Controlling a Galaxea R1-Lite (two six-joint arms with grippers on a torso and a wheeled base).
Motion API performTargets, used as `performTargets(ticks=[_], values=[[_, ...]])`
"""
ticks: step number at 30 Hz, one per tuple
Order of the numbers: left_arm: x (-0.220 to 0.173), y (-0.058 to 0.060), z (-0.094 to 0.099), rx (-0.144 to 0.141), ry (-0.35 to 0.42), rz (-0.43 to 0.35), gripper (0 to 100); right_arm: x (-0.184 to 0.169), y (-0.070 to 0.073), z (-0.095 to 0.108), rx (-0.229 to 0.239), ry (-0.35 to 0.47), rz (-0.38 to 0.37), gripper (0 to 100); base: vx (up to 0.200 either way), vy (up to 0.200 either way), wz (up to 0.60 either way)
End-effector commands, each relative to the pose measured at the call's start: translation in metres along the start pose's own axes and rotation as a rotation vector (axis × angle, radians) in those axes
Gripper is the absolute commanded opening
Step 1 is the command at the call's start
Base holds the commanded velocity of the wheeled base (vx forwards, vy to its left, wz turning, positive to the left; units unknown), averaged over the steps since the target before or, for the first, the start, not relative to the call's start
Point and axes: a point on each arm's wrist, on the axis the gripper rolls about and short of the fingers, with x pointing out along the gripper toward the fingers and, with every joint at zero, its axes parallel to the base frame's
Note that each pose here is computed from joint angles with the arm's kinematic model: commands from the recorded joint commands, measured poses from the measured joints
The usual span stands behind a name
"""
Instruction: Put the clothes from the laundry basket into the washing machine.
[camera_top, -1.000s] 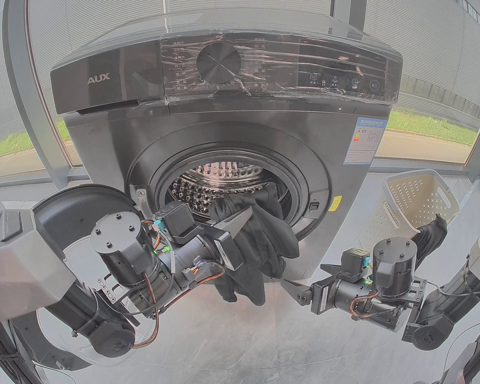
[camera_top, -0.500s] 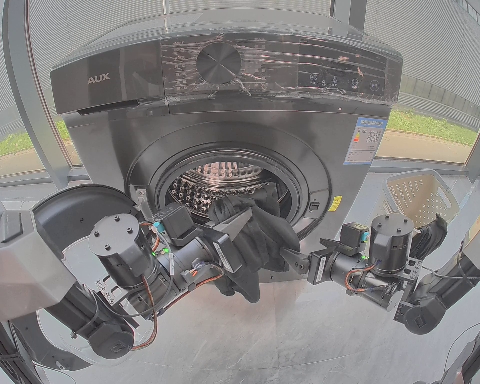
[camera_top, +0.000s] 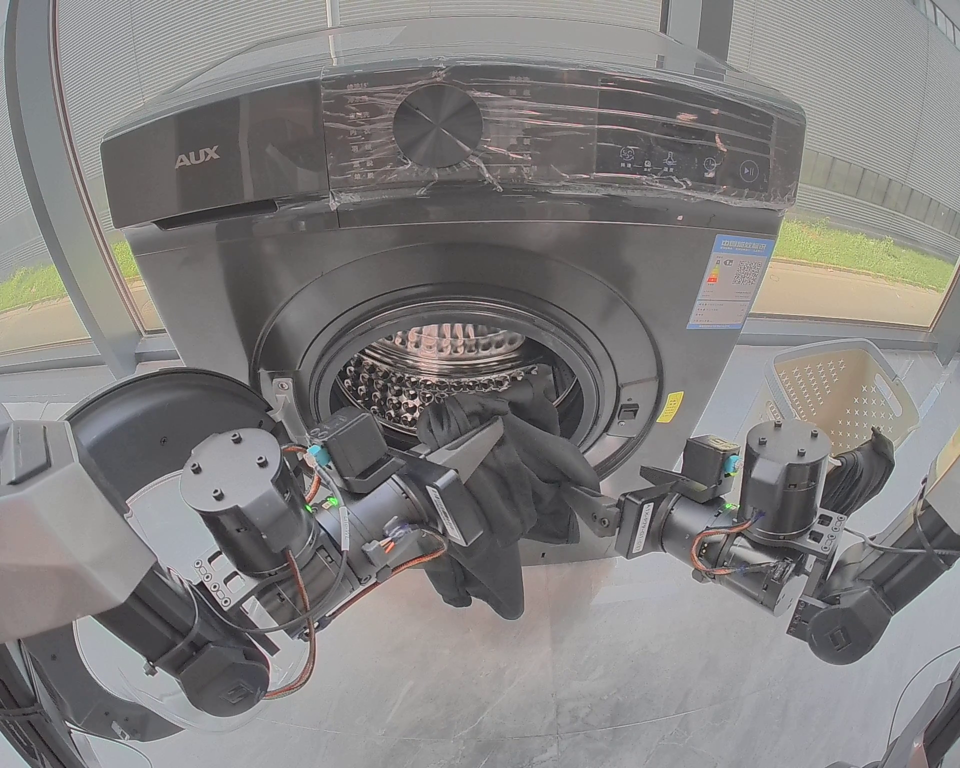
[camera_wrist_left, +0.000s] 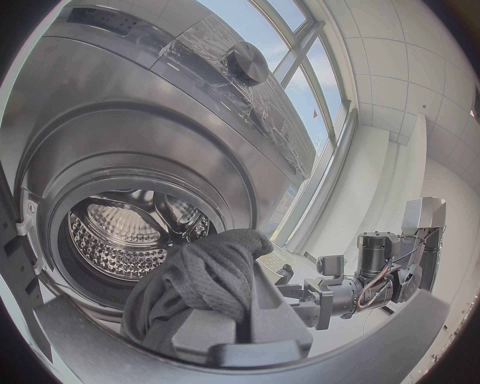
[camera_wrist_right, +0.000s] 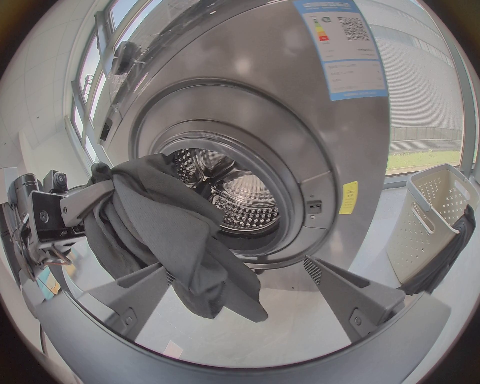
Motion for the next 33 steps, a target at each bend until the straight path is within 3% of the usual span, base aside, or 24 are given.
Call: performTargets(ticks=[1,8,12,15,33], values=[[0.001,0.005,0.000,0.002,-0.001,0.012,0,-0.004,-0.010,-0.002,0.000,0.013,-0.032,100,0.000,0.000,0.00],[-0.001,0.004,0.001,0.000,0.000,0.009,0,-0.003,-0.009,-0.003,-0.002,0.021,-0.031,100,0.000,0.000,0.00],[0.000,0.001,-0.001,-0.002,0.004,0.002,0,0.002,0.000,-0.003,-0.009,0.014,-0.001,100,0.000,0.000,0.00],[0.001,0.001,-0.003,-0.001,0.006,0.003,0,0.003,0.017,-0.007,-0.016,0.017,0.051,100,0.000,0.000,0.00],[-0.003,-0.002,-0.006,-0.002,0.022,-0.005,0,0.019,0.048,-0.009,-0.010,-0.063,0.171,100,0.000,0.000,0.00]])
